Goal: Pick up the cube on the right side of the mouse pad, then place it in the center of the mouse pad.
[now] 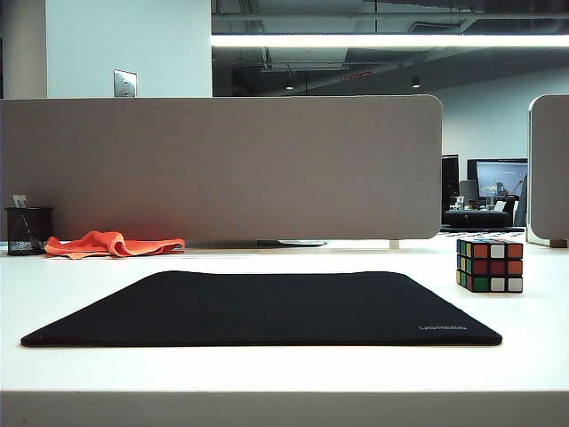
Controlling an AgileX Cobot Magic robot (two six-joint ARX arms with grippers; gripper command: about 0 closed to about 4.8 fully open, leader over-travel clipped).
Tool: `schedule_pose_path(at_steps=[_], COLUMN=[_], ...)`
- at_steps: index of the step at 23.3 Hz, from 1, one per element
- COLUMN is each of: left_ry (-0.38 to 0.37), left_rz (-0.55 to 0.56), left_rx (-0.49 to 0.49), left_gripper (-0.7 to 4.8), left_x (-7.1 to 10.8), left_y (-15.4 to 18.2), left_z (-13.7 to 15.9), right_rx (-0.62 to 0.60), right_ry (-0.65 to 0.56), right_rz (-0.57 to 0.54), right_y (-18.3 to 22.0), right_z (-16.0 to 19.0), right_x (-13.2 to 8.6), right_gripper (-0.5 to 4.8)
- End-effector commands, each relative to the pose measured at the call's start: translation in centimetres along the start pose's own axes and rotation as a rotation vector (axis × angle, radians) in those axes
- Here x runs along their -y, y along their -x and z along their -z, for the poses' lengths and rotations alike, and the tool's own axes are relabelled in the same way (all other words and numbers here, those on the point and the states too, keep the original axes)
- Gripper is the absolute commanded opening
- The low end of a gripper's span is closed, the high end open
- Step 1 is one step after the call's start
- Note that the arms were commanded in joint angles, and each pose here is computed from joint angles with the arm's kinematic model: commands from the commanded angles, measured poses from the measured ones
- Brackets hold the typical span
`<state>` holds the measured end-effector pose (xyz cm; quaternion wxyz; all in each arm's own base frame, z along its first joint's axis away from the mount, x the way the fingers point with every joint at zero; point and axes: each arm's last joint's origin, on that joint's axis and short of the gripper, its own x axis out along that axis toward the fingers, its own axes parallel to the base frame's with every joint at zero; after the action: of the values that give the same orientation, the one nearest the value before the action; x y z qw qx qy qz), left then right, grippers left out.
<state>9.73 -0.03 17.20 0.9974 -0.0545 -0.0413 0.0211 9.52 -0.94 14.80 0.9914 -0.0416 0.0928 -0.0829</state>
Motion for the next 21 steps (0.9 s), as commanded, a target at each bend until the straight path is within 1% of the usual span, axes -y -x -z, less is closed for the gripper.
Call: schedule_pose_path(at_steps=[1, 6, 10, 14, 15, 16, 18, 20, 21], left_ry=[0.001, 0.001, 0.001, 0.001, 0.001, 0.003, 0.004, -0.007, -0.046], left_rz=[0.005, 0.005, 0.005, 0.004, 0.005, 0.006, 0.008, 0.049, 0.082], left_rx=[0.014, 0.014, 0.014, 0.017, 0.014, 0.014, 0.011, 0.000, -0.012], left_gripper=[-0.04, -0.04, -0.04, -0.04, -0.05, -0.05, -0.05, -0.05, -0.05], left_x=[0.0, 0.0, 0.0, 0.0, 0.0, 0.0, 0.0, 0.2, 0.2], left_y=[0.0, 0.0, 0.0, 0.0, 0.0, 0.0, 0.0, 0.0, 0.0], left_z=[-0.2, -0.3, -0.3, -0.3, -0.2, -0.2, -0.2, -0.1, -0.1], right_rx=[0.011, 0.011, 0.011, 0.016, 0.051, 0.085, 0.092, 0.120, 0.141], right_ry=[0.002, 0.002, 0.004, 0.005, 0.023, 0.006, 0.001, -0.016, -0.054], right_rz=[0.001, 0.002, 0.053, 0.052, 0.056, 0.053, 0.050, 0.055, 0.040], right_y=[0.0, 0.0, 0.0, 0.0, 0.0, 0.0, 0.0, 0.0, 0.1], right_z=[0.0, 0.0, 0.0, -0.1, -0.4, -0.7, -0.8, -1.1, -1.2], right_x=[0.0, 0.0, 0.2, 0.2, 0.2, 0.2, 0.2, 0.2, 0.2], right_gripper=[0.00, 0.00, 0.00, 0.00, 0.00, 0.00, 0.00, 0.00, -0.01])
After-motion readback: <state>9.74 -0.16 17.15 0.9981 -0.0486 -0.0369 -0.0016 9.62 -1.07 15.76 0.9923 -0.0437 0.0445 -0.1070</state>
